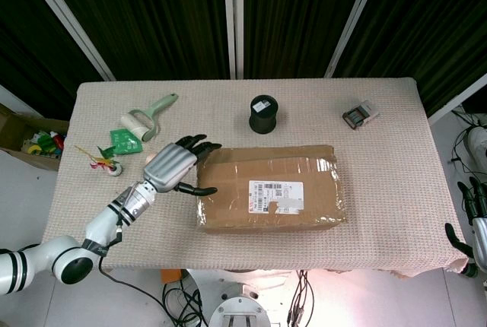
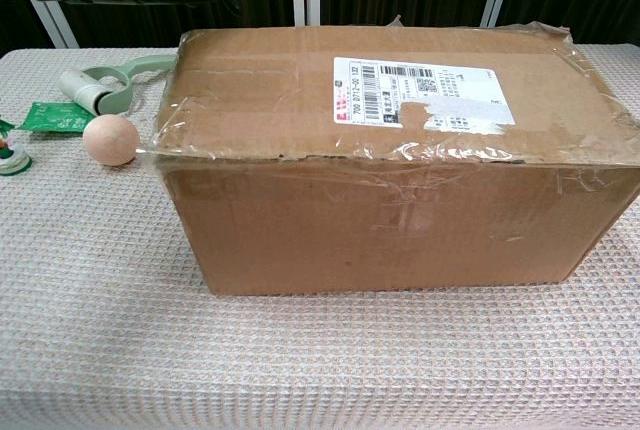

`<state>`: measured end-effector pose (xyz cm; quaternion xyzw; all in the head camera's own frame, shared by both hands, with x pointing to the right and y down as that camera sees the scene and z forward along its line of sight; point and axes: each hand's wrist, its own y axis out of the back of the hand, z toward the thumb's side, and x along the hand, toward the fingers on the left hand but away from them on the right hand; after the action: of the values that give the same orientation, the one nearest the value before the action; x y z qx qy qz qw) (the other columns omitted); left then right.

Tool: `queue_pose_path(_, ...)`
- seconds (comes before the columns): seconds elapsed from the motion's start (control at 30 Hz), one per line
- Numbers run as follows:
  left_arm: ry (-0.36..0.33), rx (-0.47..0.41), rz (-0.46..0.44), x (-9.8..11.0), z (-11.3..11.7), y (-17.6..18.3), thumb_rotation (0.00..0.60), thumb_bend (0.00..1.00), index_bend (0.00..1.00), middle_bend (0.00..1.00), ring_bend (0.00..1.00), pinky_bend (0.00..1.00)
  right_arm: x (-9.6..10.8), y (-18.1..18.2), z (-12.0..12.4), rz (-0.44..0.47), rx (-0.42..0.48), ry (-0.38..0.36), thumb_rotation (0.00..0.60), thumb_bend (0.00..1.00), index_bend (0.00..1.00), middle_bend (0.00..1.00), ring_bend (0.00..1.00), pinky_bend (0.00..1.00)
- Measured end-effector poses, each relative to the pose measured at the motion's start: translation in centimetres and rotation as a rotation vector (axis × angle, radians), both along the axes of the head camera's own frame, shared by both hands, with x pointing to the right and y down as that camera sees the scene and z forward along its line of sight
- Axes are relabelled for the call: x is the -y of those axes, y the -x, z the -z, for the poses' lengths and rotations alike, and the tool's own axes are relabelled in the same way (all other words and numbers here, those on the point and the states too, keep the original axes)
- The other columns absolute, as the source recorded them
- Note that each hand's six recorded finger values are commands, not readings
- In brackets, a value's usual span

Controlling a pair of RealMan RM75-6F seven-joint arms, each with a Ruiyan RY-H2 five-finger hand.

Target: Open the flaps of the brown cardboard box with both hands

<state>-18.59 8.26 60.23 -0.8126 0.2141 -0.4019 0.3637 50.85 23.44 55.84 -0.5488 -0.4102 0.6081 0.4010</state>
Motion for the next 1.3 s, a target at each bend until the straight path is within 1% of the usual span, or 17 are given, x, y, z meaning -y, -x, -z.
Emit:
queue_pose_path(0.2, 0.006, -0.010, 0.001, 0.0, 0.1, -0.2, 0.000, 0.00, 0.11, 0.18, 0.05, 0.15, 0.1, 0.1, -0.1, 0.004, 0.001, 0.001, 0.600, 0.31, 0.00, 0.00, 0.00, 0.00)
queue_pose_path(0.4, 0.037, -0.052, -0.006, -0.6, 0.3, -0.9, 0.000, 0.00, 0.11, 0.19, 0.05, 0.15, 0.0, 0.2, -0.4, 0.007, -0.001, 0.011, 0.600, 0.31, 0.00, 0.00, 0.00, 0.00)
queue_pose_path(0.63, 0.045, -0.050, -0.030, -0.5, 0.1, -1.7, 0.000, 0.00, 0.11, 0.20, 0.05, 0.15, 0.0, 0.2, -0.5, 0.008, 0.001, 0.011, 0.600, 0.31, 0.00, 0.00, 0.00, 0.00)
queue_pose_path(0.7, 0.052, -0.052, -0.030, -0.5, 0.0, -1.9, 0.000, 0.00, 0.11, 0.21, 0.05, 0.15, 0.0, 0.1, -0.5, 0.006, 0.000, 0.012, 0.600, 0.31, 0.00, 0.00, 0.00, 0.00)
queue_pose_path(0.8, 0.071, -0.066, -0.028, -0.6, 0.1, -2.3, 0.000, 0.00, 0.11, 0.26, 0.05, 0.15, 0.1, 0.0, -0.4, 0.004, -0.001, 0.008, 0.600, 0.31, 0.00, 0.00, 0.00, 0.00)
queue_pose_path(0.9, 0.101, -0.094, -0.020, -0.9, 0.3, -2.7, 0.000, 0.00, 0.11, 0.30, 0.05, 0.15, 0.1, 0.0, -0.3, 0.004, 0.000, 0.007, 0.600, 0.31, 0.00, 0.00, 0.00, 0.00)
queue_pose_path(1.03, 0.157, -0.150, -0.011, -1.5, 0.8, -3.4, 0.000, 0.00, 0.11, 0.30, 0.05, 0.15, 0.1, -0.1, -0.4, 0.001, 0.001, 0.010, 0.600, 0.31, 0.00, 0.00, 0.00, 0.00)
queue_pose_path(1.1, 0.174, -0.176, -0.014, -1.8, 1.3, -3.8, 0.000, 0.00, 0.11, 0.30, 0.05, 0.15, 0.1, -0.2, -0.5, 0.000, 0.001, 0.011, 0.600, 0.31, 0.00, 0.00, 0.00, 0.00)
queue_pose_path(1.3, 0.181, -0.254, -0.045, -2.9, 3.7, -4.7, 0.000, 0.00, 0.10, 0.31, 0.05, 0.15, 0.2, -0.2, -0.6, -0.001, 0.003, 0.013, 0.600, 0.31, 0.00, 0.00, 0.00, 0.00)
